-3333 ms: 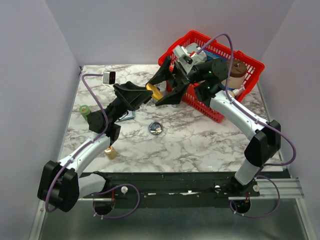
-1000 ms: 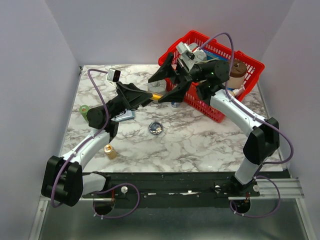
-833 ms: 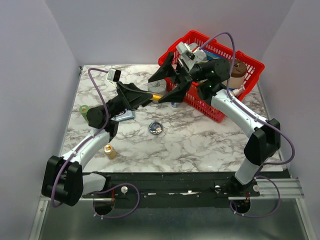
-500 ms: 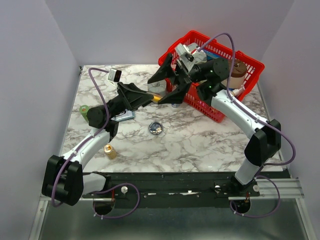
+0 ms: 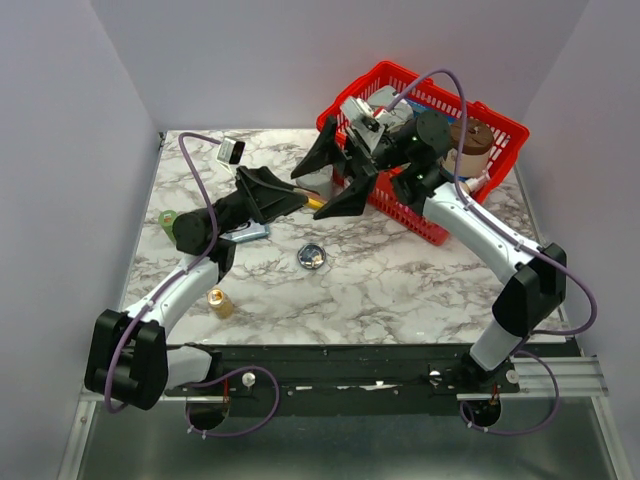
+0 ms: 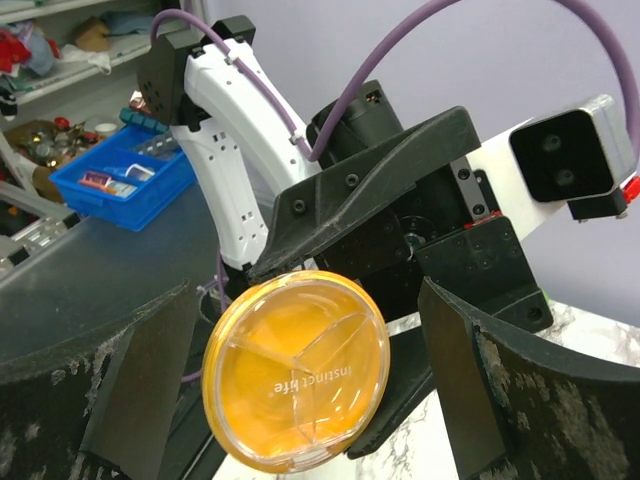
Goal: Sort the pills into containers
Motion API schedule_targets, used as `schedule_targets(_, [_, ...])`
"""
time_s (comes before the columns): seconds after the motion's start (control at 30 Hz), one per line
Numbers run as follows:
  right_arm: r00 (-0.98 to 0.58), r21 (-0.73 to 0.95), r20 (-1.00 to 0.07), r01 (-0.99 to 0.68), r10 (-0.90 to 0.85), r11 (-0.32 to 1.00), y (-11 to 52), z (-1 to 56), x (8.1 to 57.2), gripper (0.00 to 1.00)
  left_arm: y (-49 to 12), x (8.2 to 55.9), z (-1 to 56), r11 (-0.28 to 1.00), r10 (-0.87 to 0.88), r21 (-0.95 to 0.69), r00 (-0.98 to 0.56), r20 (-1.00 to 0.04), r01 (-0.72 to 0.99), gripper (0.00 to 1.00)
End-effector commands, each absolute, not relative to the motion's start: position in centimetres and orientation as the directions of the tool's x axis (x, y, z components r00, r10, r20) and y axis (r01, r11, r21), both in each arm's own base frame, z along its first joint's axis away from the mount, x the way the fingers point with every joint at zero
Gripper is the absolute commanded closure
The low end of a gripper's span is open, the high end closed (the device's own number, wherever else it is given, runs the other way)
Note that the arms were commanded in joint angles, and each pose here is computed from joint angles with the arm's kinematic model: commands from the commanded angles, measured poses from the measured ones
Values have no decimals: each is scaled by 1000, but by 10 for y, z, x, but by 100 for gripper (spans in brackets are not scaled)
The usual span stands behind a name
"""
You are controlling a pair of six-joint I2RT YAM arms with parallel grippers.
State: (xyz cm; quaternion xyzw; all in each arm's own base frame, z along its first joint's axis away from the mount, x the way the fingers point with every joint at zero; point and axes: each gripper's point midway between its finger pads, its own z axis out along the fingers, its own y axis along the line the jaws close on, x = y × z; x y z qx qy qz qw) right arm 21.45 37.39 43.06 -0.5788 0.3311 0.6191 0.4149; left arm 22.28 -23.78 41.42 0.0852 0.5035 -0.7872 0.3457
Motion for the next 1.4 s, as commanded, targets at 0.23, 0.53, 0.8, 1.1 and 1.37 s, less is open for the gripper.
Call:
schedule_targets(0.23, [174, -195, -981, -891, 86, -410, 361, 438, 201, 0, -231, 191, 415, -274, -378, -551, -615, -692, 789, 71])
schedule_targets(0.53, [330, -295, -944, -875, -26, -384, 345, 412, 195, 0, -230, 175, 411, -301, -297, -522, -599, -744, 798, 71])
schedule_targets(0.8, [358, -311, -931, -881, -72, -356, 340, 397, 197, 0, -230, 168, 406, -298, -264, -515, -588, -764, 803, 71])
schedule_targets(1.1, [355, -290, -931, -860, -83, -420, 354, 379, 186, 0, -229, 162, 411, -306, -262, -507, -583, -769, 806, 71])
schedule_targets(1.37, [390, -327, -920, -825, -46, -461, 362, 383, 181, 0, -231, 155, 411, -323, -239, -512, -592, -770, 796, 71])
